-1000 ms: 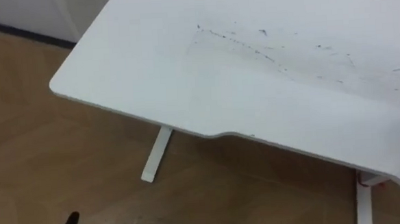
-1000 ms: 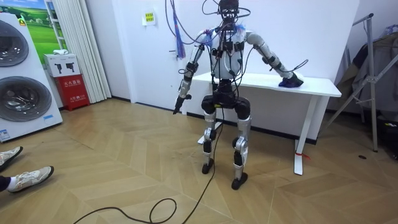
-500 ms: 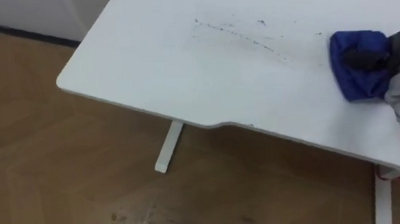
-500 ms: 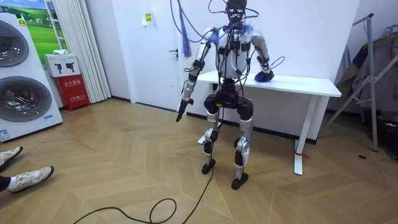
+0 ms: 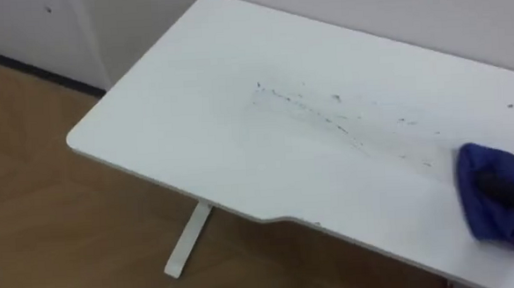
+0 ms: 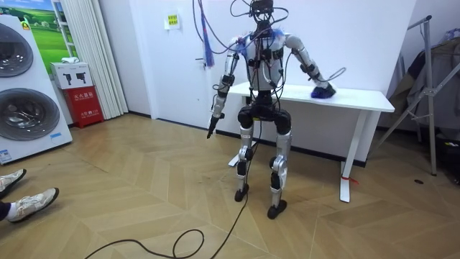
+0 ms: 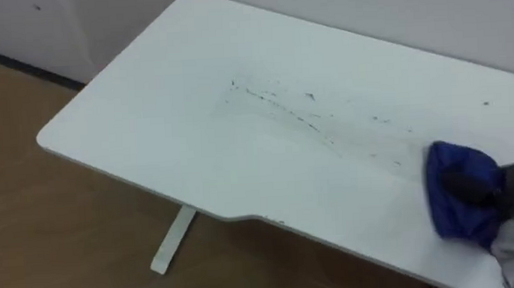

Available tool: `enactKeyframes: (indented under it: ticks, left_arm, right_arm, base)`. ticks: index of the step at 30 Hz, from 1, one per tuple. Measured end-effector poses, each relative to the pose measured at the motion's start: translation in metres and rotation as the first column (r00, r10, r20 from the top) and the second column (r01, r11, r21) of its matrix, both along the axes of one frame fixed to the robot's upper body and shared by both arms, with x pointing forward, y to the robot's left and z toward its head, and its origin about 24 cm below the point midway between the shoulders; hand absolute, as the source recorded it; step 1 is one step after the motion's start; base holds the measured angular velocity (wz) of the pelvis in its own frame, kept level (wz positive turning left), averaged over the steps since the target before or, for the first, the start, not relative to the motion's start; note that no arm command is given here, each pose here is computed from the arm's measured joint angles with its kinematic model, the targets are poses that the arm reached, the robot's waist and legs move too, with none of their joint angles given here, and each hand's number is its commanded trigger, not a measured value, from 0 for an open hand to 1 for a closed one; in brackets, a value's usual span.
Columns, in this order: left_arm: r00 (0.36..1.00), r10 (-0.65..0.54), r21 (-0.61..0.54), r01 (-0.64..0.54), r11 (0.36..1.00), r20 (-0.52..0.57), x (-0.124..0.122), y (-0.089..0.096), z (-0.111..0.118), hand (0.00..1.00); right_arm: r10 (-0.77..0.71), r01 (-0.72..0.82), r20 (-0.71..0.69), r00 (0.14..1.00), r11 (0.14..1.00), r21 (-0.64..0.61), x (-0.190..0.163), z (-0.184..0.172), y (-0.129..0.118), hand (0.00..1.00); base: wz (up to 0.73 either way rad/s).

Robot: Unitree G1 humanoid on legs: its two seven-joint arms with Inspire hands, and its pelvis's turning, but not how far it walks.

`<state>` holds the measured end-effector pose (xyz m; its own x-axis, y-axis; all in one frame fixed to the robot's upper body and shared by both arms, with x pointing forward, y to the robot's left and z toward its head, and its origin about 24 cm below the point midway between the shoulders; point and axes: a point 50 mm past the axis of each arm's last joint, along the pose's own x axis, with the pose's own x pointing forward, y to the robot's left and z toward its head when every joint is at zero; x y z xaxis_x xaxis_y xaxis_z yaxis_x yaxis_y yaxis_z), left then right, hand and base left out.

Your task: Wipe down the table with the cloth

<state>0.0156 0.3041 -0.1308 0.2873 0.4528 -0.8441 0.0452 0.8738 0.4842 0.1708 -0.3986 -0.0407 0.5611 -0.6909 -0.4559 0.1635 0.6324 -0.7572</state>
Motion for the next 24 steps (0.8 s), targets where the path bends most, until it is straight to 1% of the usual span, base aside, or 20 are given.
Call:
enactKeyframes:
  ticks: [3, 4, 6, 8, 9, 10, 11, 13, 14, 15, 16, 17, 18, 19, 20, 21, 22, 23, 24]
  left_arm:
    - [1.0, 0.017, 0.025, -0.017, 1.0, 0.014, 0.001, 0.004, 0.002, 0.0]
    - [1.0, 0.004, 0.031, -0.004, 1.0, 0.014, 0.002, 0.003, 0.002, 0.0]
    - [0.999, -0.039, 0.038, 0.038, 0.999, 0.024, 0.01, 0.0, 0.002, 0.0]
    - [0.997, -0.066, 0.04, 0.065, 0.997, 0.038, 0.018, -0.006, 0.0, 0.0]
    - [0.995, -0.083, 0.041, 0.081, 0.996, 0.056, 0.028, -0.01, 0.0, 0.0]
    - [0.991, -0.105, 0.041, 0.102, 0.994, 0.089, 0.044, -0.014, 0.0, 0.0]
    - [0.987, -0.117, 0.041, 0.113, 0.993, 0.112, 0.055, -0.016, 0.001, 0.0]
    - [0.957, -0.174, 0.035, 0.171, 0.985, 0.232, 0.104, -0.028, 0.007, 0.0]
    - [0.947, -0.186, 0.033, 0.184, 0.982, 0.262, 0.113, -0.031, 0.009, 0.0]
    - [0.922, -0.218, 0.041, 0.216, 0.975, 0.32, 0.133, -0.035, 0.015, 0.0]
    - [0.898, -0.24, 0.046, 0.241, 0.969, 0.367, 0.149, -0.038, 0.021, 0.0]
    - [0.889, -0.251, 0.046, 0.252, 0.966, 0.383, 0.154, -0.039, 0.023, 0.0]
    - [0.877, -0.263, 0.04, 0.27, 0.962, 0.402, 0.16, -0.04, 0.026, 0.0]
    - [0.881, -0.259, 0.036, 0.267, 0.963, 0.395, 0.158, -0.037, 0.026, 0.0]
    - [0.883, -0.263, 0.044, 0.267, 0.963, 0.388, 0.157, -0.033, 0.027, 0.0]
    - [0.896, -0.261, 0.061, 0.256, 0.965, 0.359, 0.149, -0.022, 0.027, 0.0]
    - [0.915, -0.244, 0.069, 0.234, 0.97, 0.322, 0.138, -0.012, 0.026, 0.0]
    - [0.938, -0.193, 0.054, 0.185, 0.981, 0.288, 0.123, -0.004, 0.021, 0.0]
    - [0.948, -0.17, 0.045, 0.163, 0.986, 0.268, 0.114, -0.001, 0.018, 0.0]
  right_arm:
    - [-0.04, 0.04, -0.004, 0.999, 0.999, -0.019, -0.011, 0.001, -0.008, 1.0]
    - [-0.036, 0.036, 0.0, 0.999, 0.999, -0.032, -0.01, 0.003, -0.008, 1.0]
    - [-0.008, 0.009, 0.013, 1.0, 0.999, -0.045, -0.003, 0.005, -0.005, 1.0]
    - [0.04, -0.04, 0.008, 0.999, 0.998, -0.056, 0.011, 0.002, 0.008, 1.0]
    - [0.066, -0.065, 0.013, 0.998, 0.996, -0.054, 0.025, -0.001, 0.021, 1.0]
    - [0.101, -0.1, 0.012, 0.995, 0.994, -0.047, 0.039, -0.003, 0.037, 1.0]
    - [0.125, -0.125, 0.014, 0.992, 0.991, -0.038, 0.048, -0.004, 0.046, 1.0]
    - [0.236, -0.236, 0.028, 0.971, 0.972, -0.004, 0.082, -0.006, 0.087, 1.0]
    - [0.268, -0.268, 0.039, 0.963, 0.963, 0.001, 0.092, -0.004, 0.099, 1.0]
    - [0.346, -0.347, 0.074, 0.935, 0.938, 0.003, 0.117, 0.006, 0.124, 1.0]
    - [0.454, -0.455, 0.112, 0.884, 0.89, -0.017, 0.144, 0.022, 0.151, 1.0]
    - [0.5, -0.501, 0.132, 0.856, 0.865, -0.027, 0.155, 0.032, 0.161, 1.0]
    - [0.585, -0.58, 0.153, 0.797, 0.811, -0.076, 0.175, 0.053, 0.177, 1.0]
    - [0.641, -0.628, 0.163, 0.75, 0.767, -0.131, 0.189, 0.071, 0.186, 1.0]
    - [0.66, -0.642, 0.174, 0.731, 0.751, -0.151, 0.194, 0.079, 0.19, 1.0]
    - [0.683, -0.661, 0.201, 0.702, 0.73, -0.171, 0.199, 0.089, 0.196, 1.0]
    - [0.698, -0.676, 0.211, 0.685, 0.716, -0.175, 0.199, 0.092, 0.198, 1.0]
    - [0.697, -0.68, 0.196, 0.69, 0.716, -0.155, 0.195, 0.085, 0.196, 1.0]
    - [0.693, -0.681, 0.182, 0.698, 0.72, -0.132, 0.192, 0.079, 0.194, 1.0]
  base:
    - [-0.51]
    - [-0.69]
    - [-0.59]
    - [-0.61]
    - [-0.8]
    - [-0.79]
    - [-0.62]
    - [-0.52]
    - [-0.59]
    - [-0.52]
    - [-0.53]
    - [-0.42]
    - [-0.15]
    - [0.09]
    - [0.48]
    - [0.79]
    - [1.02]
    - [0.85]
    - [0.56]
